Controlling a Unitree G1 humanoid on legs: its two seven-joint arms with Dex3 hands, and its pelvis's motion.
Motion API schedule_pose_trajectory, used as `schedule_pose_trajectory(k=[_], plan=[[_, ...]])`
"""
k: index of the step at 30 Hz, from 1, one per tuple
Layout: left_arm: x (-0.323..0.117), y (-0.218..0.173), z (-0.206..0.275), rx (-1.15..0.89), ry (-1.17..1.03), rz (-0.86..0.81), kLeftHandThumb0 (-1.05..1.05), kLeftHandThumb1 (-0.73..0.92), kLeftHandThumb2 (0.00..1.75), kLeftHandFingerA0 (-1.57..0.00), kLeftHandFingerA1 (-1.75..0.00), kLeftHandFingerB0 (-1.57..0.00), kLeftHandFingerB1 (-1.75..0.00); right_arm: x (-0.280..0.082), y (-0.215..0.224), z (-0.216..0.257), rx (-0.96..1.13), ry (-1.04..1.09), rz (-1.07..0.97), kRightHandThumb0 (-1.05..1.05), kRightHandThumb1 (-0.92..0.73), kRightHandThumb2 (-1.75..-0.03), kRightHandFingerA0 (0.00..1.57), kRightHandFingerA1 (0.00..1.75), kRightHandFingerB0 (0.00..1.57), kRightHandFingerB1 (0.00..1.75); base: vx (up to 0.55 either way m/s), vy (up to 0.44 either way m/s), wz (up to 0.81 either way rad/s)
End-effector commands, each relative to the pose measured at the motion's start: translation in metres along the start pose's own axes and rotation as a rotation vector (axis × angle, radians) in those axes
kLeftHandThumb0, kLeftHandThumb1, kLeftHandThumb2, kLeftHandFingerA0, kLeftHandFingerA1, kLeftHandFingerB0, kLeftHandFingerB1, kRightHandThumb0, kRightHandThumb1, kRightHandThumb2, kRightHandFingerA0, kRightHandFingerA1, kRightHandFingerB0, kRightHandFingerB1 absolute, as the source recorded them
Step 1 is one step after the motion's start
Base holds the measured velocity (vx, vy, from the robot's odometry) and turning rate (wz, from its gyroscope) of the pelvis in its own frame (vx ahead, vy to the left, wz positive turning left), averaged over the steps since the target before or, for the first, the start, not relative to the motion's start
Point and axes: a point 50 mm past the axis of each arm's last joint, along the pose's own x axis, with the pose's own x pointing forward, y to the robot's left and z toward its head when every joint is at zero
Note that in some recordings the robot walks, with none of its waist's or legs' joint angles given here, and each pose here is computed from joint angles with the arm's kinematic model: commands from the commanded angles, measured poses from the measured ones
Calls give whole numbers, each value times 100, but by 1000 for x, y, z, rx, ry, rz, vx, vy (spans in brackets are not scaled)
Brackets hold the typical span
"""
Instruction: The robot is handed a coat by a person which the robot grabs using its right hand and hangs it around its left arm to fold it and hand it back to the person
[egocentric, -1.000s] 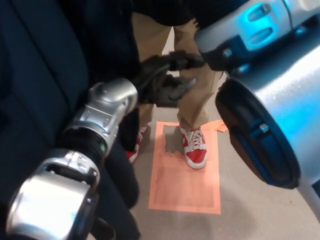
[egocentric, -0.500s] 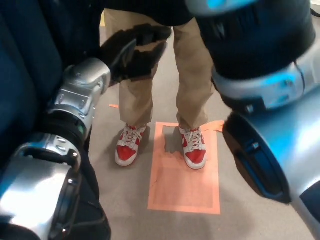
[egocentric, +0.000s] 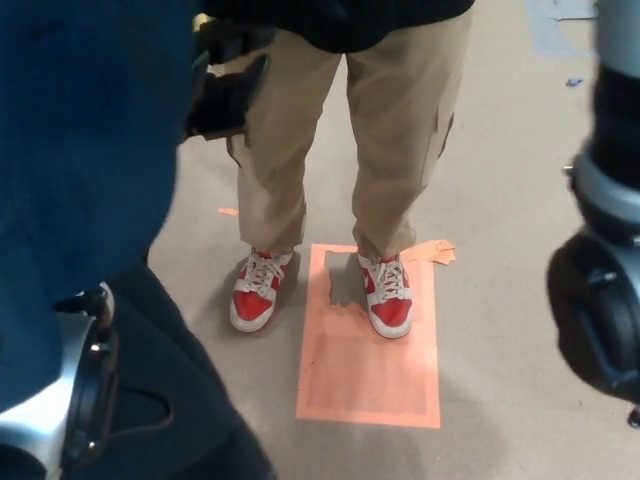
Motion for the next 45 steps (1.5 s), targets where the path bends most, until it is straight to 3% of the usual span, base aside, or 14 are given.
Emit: schedule_pose_trajectory(k=[1, 4, 5, 8, 9, 11, 24, 25, 28, 29, 35, 38, 41, 45], plan=[[-28, 57, -15, -52, 49, 163, -78, 85, 67, -10, -25, -10, -25, -73, -100, -2, 166, 217, -85, -36, -89, -66, 123, 109, 111, 108, 0, 0, 0], [-31, 61, -18, -43, 47, 183, -80, 85, 67, -13, -27, -12, -26, -97, -120, -8, 94, 291, -173, -36, -87, -66, 124, 110, 114, 107, 0, 0, 0], [-31, 60, -19, -61, 42, 188, -78, 65, 102, -5, -40, -5, -38, -106, -125, -10, 89, 308, -184, -35, -89, -66, 124, 110, 112, 111, 0, 0, 0], [-32, 61, -18, -87, 32, 190, -79, 83, 66, -12, -27, -12, -26, -127, -136, -16, 110, 354, -204, -33, -91, -67, 122, 115, 107, 114, 0, 0, 0], [-32, 61, -18, -86, 28, 192, -78, 65, 102, -5, -41, -5, -37, -134, -140, -19, 115, 366, -222, -28, -72, -107, 121, 116, 106, 109, 0, 0, 0], [-32, 63, -18, -81, 24, 199, -83, 68, 103, -4, -40, -3, -37, -147, -146, -24, 137, 395, -257, -30, -90, -66, 120, 111, 106, 116, 0, 0, 0], [-33, 66, -10, -46, 0, 189, -80, 85, 67, -13, -27, -12, -26, -271, -128, -130, 42, 861, -257, -27, -88, -66, 126, 105, 113, 104, 0, 0, 0], [-33, 66, -10, -40, 0, 189, -80, 85, 67, -13, -27, -11, -26, -279, -124, -136, 39, 891, -243, -28, -72, -106, 123, 113, 109, 107, 0, 0, 0], [-32, 66, -6, -33, 2, 196, -80, 68, 104, -5, -39, -5, -38, -322, -100, -166, 22, 1098, -146, -28, -87, -67, 131, 85, 117, 108, 0, 0, 0], [-32, 67, -6, -25, 1, 196, -79, 86, 67, -13, -27, -12, -26, -332, -95, -172, 2, 1139, -115, -27, -87, -67, 130, 78, 116, 104, 0, 0, 0], [-31, 65, -7, -3, 5, 186, -82, 85, 67, -12, -27, -11, -26, -400, -64, -203, -136, 1419, 86, -34, -86, -68, 124, 61, 115, 84, 0, 0, 0], [-30, 64, -4, -3, -7, 183, -80, 67, 105, -5, -40, -5, -36, -434, -52, -216, -190, 1582, 198, -47, -83, -65, 99, 51, 100, 62, 0, 0, 0], [-30, 64, -1, 12, -13, 179, -80, 67, 105, -5, -40, -5, -37, -448, -51, -221, -167, 1706, 367, -82, -77, -63, 0, 18, 0, 18, 0, 0, 0], [-28, 64, 4, 14, -24, 171, -80, 67, 105, -5, -40, -5, -36, -467, -56, -223, -36, 1825, 373, -93, -59, -90, 0, 0, 0, 0, 0, 0, 0]])
